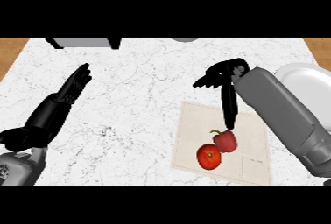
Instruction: Pick the bell pepper from the placemat and place it in the plate
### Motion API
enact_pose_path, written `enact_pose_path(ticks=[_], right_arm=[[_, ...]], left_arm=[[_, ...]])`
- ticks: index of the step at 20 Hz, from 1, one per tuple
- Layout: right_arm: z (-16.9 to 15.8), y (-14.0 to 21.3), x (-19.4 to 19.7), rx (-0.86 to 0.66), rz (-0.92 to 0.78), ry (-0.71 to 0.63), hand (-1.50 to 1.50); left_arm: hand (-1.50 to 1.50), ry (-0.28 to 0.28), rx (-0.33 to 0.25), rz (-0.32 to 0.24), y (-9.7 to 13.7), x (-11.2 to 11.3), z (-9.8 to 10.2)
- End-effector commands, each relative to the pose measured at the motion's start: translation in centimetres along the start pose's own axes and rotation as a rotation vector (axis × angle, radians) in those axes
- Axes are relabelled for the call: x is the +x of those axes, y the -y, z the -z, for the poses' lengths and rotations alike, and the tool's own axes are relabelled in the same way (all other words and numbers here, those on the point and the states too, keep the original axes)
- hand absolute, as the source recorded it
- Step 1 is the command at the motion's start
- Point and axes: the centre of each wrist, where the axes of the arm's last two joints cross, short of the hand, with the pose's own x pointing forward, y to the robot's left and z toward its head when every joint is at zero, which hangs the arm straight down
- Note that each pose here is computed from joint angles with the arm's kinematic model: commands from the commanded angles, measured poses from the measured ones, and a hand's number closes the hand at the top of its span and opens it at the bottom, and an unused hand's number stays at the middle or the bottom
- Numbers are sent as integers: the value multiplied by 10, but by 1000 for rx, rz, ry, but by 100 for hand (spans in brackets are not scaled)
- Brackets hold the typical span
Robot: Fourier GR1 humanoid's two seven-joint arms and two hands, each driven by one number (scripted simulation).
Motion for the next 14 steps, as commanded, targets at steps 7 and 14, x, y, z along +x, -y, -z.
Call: enact_pose_path(ticks=[7, 14], right_arm=[[1, 24, -4, 39, 34, -116, -150], [18, 19, -8, 129, 12, -92, -150]], left_arm=[[0, 15, 2, 1, -2, 1, -8], [0, 0, -20, -7, 2, -13, 4]])
